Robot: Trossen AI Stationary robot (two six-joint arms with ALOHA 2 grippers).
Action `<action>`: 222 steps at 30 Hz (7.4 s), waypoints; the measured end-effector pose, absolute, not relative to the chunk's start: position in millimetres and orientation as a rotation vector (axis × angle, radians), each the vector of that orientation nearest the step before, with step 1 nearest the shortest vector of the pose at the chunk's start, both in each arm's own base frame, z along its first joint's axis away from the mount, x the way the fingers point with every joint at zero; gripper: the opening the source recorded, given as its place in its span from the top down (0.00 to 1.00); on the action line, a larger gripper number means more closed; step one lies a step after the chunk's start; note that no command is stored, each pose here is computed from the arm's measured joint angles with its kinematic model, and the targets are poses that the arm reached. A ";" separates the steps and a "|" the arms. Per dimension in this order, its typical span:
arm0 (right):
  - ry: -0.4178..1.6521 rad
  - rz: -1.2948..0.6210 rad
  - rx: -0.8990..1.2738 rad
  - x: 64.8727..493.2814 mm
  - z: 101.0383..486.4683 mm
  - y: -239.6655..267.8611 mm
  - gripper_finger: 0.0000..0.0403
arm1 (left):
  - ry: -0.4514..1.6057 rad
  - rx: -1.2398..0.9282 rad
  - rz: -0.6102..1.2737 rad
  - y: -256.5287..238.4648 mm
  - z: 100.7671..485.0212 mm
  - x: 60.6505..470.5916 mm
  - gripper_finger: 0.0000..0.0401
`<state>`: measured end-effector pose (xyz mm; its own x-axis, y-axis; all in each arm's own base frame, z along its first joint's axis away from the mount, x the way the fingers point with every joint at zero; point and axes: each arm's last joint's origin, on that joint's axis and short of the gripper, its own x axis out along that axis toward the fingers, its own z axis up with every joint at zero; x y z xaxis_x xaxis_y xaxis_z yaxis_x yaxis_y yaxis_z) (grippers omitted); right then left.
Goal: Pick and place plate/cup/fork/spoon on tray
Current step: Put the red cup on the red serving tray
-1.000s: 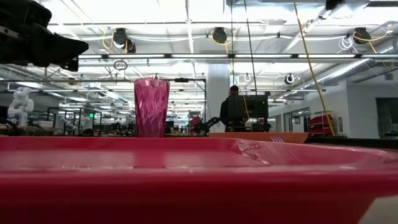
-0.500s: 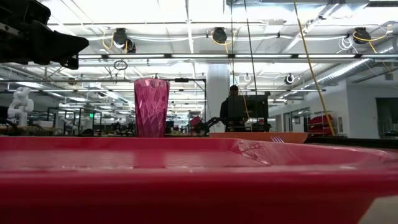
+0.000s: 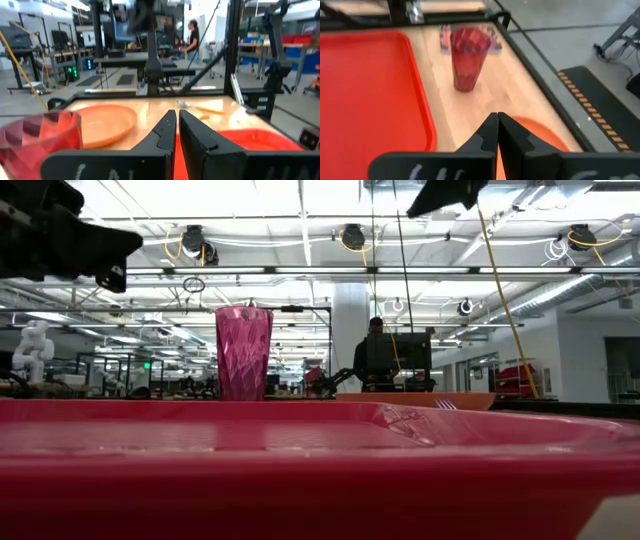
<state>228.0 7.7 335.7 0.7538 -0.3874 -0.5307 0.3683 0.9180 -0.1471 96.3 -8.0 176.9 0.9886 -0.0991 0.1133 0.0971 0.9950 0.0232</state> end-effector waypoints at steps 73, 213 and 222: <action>0.563 -0.334 -0.008 237.5 229.1 2.4 1.00 | 0.713 0.243 0.202 50.0 244.8 239.2 0.51; 0.641 -0.065 -0.002 342.9 352.0 92.0 0.99 | 0.558 0.032 0.219 -26.4 316.4 193.5 0.59; 0.756 -0.121 0.070 356.2 343.3 96.5 0.99 | 0.564 0.051 0.213 -45.1 312.8 191.3 0.59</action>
